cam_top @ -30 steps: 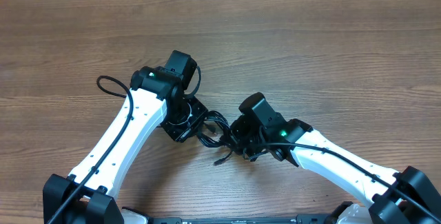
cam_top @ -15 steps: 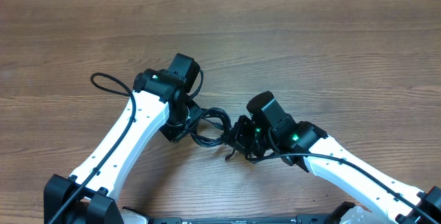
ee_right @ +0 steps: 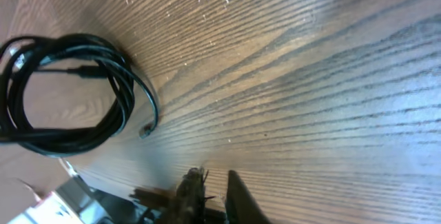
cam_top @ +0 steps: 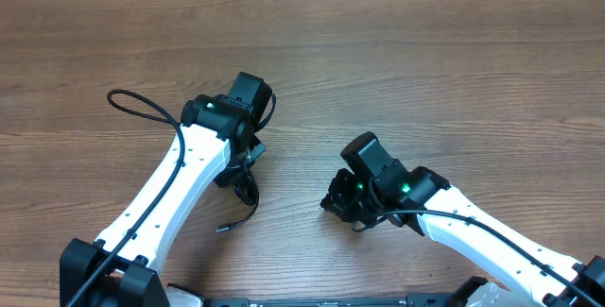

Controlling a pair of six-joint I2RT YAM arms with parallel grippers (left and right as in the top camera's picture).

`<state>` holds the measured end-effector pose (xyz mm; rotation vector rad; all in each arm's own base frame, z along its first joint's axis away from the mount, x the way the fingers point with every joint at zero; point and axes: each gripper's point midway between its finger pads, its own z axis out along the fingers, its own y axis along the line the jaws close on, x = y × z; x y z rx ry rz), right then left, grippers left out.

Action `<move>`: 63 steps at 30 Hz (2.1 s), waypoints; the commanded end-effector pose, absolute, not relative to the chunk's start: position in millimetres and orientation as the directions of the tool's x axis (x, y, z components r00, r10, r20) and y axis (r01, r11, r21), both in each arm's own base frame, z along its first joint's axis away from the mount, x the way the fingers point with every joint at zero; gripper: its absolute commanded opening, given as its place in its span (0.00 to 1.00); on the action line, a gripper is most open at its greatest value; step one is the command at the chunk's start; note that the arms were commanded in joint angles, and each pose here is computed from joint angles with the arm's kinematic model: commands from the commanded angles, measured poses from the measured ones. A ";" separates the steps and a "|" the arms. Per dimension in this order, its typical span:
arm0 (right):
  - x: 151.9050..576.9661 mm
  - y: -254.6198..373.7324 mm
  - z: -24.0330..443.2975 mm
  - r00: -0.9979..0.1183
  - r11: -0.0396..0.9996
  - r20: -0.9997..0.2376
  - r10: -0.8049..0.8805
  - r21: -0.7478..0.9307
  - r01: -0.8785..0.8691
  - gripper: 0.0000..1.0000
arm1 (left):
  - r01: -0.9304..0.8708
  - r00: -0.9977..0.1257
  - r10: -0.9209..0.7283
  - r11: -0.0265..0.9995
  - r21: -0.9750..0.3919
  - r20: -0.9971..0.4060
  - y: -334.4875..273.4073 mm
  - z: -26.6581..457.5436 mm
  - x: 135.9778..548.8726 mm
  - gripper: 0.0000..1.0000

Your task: Untangle cables

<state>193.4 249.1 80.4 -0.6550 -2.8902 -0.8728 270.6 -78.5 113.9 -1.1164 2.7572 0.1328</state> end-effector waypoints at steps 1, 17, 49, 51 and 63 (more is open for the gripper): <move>194.8 249.9 86.0 -0.910 0.741 0.164 0.381 0.535 0.406 0.23 | -0.750 -0.654 -0.748 0.661 -0.031 -0.115 -89.2 115.7 263.6 0.04; 193.9 273.6 90.5 -0.495 0.358 0.533 0.686 0.345 0.868 1.00 | -0.943 -0.334 -0.912 0.319 -0.098 0.240 -146.4 120.8 251.7 0.04; 227.6 293.7 77.8 -0.500 0.299 0.521 0.692 0.424 0.855 0.77 | -0.955 -0.298 -0.891 0.280 -0.101 0.342 -167.1 126.5 249.3 0.04; 227.7 293.1 76.5 -0.498 0.299 0.518 0.696 0.421 0.856 0.76 | -0.954 -0.298 -0.885 0.281 -0.100 0.358 -169.5 127.5 248.2 0.04; 236.1 283.6 53.9 -0.550 0.369 0.414 0.725 0.441 0.818 0.04 | -0.946 -0.326 -0.891 0.305 -0.113 0.316 -163.1 125.1 251.1 0.04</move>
